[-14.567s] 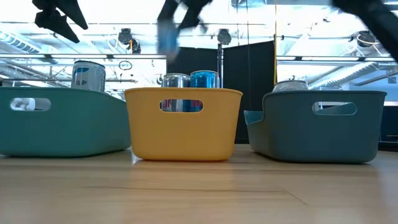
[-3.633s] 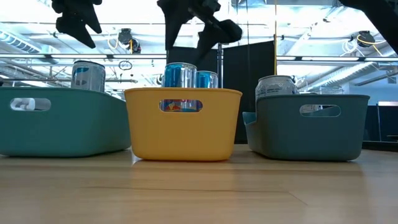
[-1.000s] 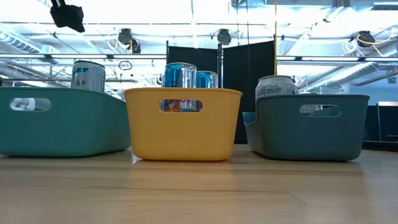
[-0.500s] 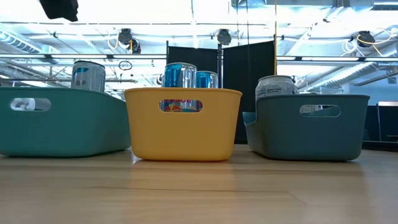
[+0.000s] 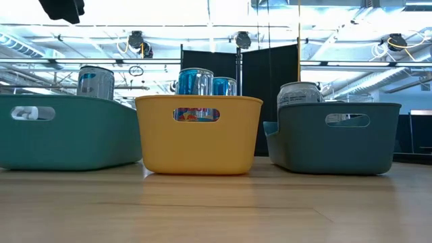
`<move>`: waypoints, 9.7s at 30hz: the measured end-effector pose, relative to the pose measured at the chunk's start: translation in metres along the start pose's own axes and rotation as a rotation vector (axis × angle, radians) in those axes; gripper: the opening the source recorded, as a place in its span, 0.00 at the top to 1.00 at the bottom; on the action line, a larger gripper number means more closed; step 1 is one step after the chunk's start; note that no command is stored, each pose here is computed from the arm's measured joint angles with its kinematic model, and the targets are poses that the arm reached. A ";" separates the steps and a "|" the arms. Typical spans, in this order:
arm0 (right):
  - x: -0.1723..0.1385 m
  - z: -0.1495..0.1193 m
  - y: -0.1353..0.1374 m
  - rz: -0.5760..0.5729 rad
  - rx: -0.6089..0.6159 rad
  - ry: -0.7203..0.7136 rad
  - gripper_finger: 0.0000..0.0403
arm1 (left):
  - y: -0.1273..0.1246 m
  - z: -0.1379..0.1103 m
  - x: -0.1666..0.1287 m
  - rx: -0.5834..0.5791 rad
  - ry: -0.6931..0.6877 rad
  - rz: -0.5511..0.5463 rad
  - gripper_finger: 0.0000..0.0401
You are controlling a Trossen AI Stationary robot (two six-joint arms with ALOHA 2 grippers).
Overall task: Sort soda cans
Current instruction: Move the bottom left black can to the lower middle of the table, then move the bottom black can to the lower middle of the table
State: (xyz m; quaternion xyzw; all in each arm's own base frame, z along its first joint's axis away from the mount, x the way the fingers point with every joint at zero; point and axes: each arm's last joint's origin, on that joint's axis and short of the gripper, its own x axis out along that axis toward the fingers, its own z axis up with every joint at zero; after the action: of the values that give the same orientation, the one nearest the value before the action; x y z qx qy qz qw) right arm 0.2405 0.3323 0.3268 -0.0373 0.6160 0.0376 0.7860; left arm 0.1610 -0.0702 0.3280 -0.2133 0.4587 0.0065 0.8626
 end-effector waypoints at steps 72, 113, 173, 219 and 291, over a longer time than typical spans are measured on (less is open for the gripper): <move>0.053 0.077 -0.145 0.082 0.248 0.064 0.40 | -0.005 -0.002 -0.001 -0.001 -0.022 -0.013 0.12; 0.090 0.128 -0.169 -0.091 0.371 0.142 0.26 | -0.005 -0.002 -0.001 -0.001 -0.022 -0.012 0.12; -0.019 0.021 -0.081 -0.124 0.758 -0.169 0.22 | -0.005 -0.002 0.000 0.001 -0.021 -0.012 0.12; 0.017 -0.098 -0.069 0.000 1.188 0.322 0.22 | -0.004 0.000 -0.001 0.000 -0.071 0.039 0.12; 0.075 0.108 -0.106 -0.011 0.859 0.167 0.40 | -0.007 0.003 -0.001 -0.033 -0.103 -0.001 0.12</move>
State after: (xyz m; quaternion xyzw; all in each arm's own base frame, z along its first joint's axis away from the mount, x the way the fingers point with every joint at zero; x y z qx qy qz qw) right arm 0.3736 0.2387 0.2814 0.2867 0.6369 -0.2294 0.6779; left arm 0.1645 -0.0753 0.3328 -0.2269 0.4133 0.0247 0.8815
